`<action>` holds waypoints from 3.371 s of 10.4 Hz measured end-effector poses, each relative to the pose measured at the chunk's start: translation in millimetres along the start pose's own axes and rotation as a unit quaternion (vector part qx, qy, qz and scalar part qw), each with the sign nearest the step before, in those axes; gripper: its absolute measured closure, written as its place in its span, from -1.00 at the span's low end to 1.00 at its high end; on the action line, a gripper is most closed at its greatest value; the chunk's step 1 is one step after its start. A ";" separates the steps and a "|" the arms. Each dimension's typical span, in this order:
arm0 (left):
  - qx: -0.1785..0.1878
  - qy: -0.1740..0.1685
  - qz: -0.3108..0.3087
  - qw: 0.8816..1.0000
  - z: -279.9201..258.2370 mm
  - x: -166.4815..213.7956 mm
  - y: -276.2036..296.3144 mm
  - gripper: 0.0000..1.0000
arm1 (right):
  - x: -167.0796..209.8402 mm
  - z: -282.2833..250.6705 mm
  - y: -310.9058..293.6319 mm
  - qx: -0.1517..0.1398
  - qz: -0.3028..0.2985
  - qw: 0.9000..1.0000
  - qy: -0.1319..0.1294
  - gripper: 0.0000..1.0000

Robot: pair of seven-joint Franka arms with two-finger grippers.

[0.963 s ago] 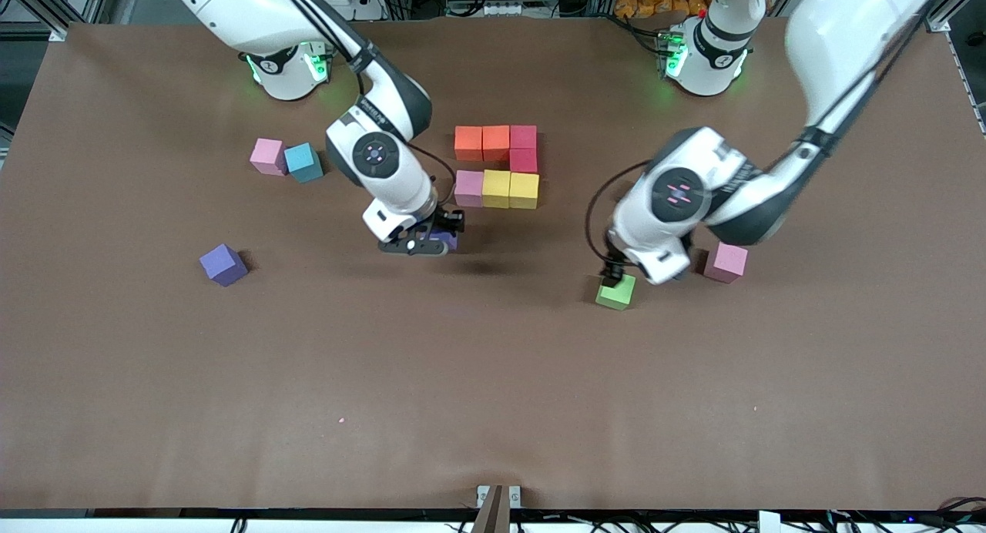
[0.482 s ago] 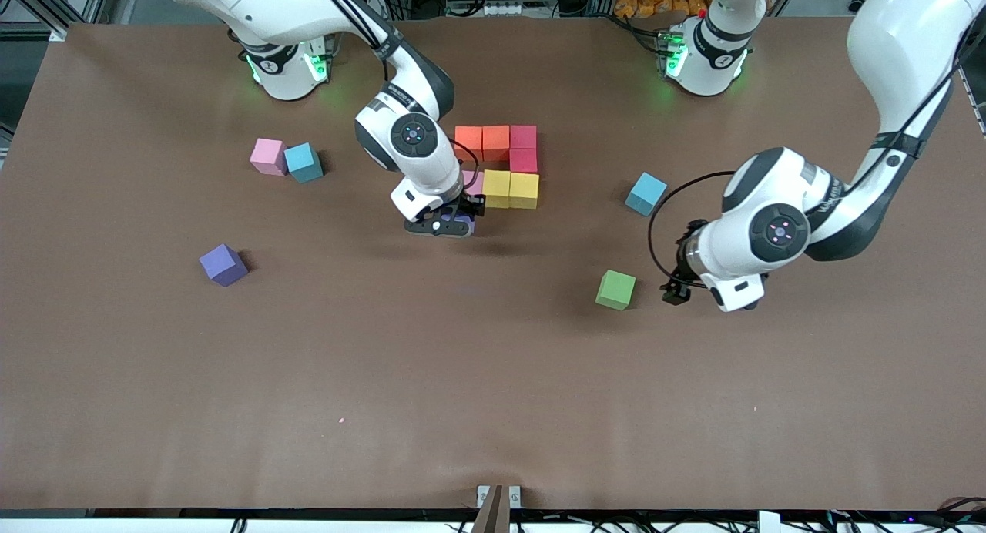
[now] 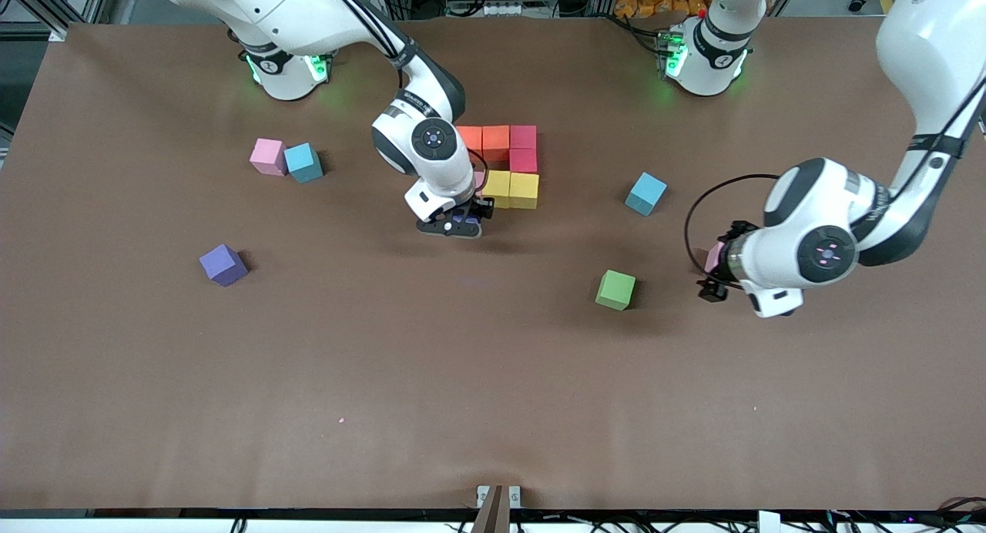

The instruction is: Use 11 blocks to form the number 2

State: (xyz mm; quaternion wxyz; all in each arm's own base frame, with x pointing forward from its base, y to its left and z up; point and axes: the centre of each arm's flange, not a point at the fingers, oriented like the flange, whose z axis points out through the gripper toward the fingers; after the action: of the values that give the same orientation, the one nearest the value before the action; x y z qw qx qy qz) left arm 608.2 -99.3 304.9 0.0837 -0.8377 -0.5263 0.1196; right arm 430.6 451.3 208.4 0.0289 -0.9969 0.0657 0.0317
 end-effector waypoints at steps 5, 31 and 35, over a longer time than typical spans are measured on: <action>-0.011 0.013 0.030 0.999 21.2 32.3 -15.7 -1.00 | -2.4 9.2 0.5 -0.008 -0.010 1.000 0.000 -0.19; -0.017 -0.007 0.005 1.000 112.7 52.3 -40.1 -0.74 | -9.2 14.8 -2.7 -0.019 -0.028 0.999 0.004 -0.19; -0.022 0.004 0.014 1.000 110.5 51.1 -37.4 -0.17 | -9.4 15.2 -2.3 -0.021 -0.028 0.999 0.003 -0.41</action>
State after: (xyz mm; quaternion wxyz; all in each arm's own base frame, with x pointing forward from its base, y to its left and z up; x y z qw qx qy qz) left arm 565.4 -35.5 203.3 0.0656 -0.8472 -0.5166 0.1053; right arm 420.7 455.7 194.0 0.0090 -0.9989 0.0368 0.0289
